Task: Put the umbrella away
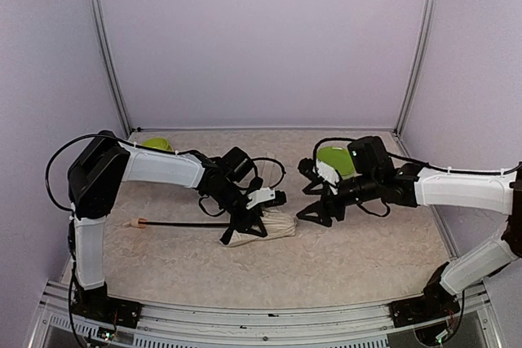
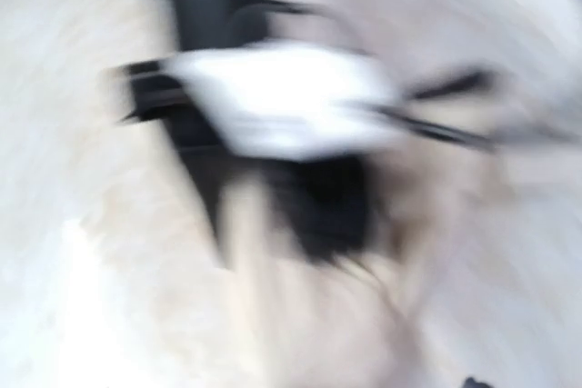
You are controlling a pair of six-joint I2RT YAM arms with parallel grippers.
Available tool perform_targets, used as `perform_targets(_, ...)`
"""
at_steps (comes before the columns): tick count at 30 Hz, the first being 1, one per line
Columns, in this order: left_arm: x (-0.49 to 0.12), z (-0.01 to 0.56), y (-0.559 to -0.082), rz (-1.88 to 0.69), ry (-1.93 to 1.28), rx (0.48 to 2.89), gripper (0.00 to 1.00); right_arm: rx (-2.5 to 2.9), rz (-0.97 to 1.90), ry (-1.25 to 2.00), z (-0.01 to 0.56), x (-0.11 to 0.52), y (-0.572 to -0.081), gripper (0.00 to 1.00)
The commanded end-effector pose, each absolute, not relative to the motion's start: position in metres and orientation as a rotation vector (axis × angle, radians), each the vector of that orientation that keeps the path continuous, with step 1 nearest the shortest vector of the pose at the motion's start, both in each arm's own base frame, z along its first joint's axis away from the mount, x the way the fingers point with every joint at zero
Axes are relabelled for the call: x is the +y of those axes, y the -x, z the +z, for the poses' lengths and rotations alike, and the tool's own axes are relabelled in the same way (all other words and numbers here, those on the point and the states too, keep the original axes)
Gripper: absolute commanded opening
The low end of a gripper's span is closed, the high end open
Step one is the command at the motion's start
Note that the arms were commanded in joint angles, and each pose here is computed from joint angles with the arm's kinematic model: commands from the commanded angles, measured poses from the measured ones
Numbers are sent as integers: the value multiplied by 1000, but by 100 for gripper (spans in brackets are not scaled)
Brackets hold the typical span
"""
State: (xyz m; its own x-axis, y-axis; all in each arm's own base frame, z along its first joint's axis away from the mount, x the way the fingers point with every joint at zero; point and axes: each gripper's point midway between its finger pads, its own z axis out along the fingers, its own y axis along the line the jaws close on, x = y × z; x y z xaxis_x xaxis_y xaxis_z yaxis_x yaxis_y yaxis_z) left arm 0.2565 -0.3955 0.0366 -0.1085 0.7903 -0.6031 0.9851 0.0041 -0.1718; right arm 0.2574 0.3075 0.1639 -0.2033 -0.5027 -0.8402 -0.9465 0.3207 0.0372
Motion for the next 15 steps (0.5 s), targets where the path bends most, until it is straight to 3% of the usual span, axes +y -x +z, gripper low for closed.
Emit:
perform_targets(1,-372,-1,-215,-1006,-1825,2272,26,1516,503,1556,151,343,-228,82)
perform_targets(9,-370,-11,-215,-1086,-1792,2348,25,1476,206,1812,88,377,-236,89)
perform_targets(15,-368,-15,-211,-1100,-1804,2353,25,1486,95,1881,59,380,-251,89)
